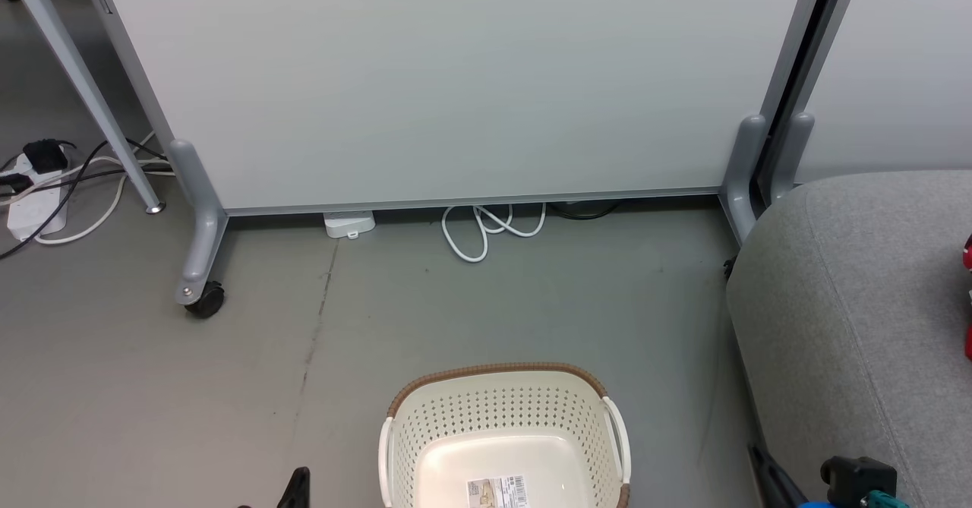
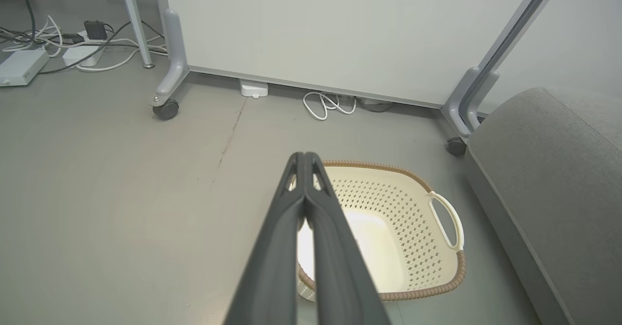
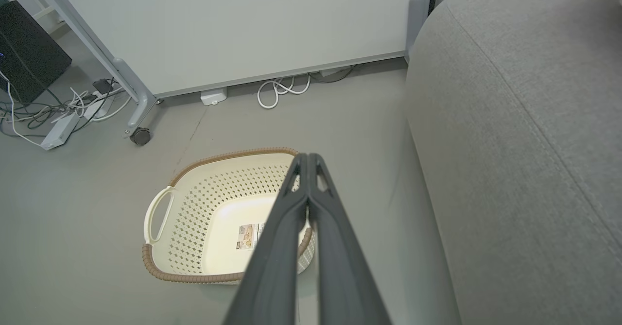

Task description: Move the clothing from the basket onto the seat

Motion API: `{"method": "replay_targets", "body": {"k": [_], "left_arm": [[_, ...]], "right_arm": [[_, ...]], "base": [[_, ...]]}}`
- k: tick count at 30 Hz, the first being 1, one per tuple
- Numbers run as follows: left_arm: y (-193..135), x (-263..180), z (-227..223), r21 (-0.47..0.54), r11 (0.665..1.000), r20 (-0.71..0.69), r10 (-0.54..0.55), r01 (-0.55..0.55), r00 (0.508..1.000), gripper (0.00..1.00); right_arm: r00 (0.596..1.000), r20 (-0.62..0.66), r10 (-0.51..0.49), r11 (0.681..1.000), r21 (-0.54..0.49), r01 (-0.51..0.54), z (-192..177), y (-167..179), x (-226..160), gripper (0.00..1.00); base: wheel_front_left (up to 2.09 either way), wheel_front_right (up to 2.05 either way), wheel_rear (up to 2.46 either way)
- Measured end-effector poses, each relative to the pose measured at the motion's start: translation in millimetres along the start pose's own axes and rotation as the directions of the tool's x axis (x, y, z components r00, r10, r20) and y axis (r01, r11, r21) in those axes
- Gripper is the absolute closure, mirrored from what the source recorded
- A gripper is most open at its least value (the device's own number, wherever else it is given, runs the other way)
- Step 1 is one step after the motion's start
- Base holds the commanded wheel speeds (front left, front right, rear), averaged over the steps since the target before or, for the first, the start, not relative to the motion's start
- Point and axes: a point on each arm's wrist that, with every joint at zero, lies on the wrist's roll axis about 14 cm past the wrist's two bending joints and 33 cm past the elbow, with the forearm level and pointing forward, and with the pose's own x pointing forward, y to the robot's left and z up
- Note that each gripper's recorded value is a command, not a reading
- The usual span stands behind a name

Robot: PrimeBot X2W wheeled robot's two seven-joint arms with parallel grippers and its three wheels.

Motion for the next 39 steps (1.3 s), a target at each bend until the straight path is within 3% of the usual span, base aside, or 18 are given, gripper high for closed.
{"method": "replay_targets", "body": {"k": [15, 39], "left_arm": [[7.8, 3.8, 4.6, -0.224, 0.973, -0.008, 0.053, -0.054, 0.999, 1.00], [10.3, 22.5, 39.8, -0.535, 0.844, 0.050, 0.075, -0.036, 0.996, 1.00]], "right_arm": [[0.999, 0.000, -0.036, 0.971, 0.238, 0.035, 0.2, -8.1, -2.4, 1.00], [0.995, 0.078, -0.061, 0.825, 0.565, 0.007, 29.5, -15.2, 3.7, 1.00]], "base": [[0.00, 0.00, 0.00], [0.00, 0.00, 0.00]]}}
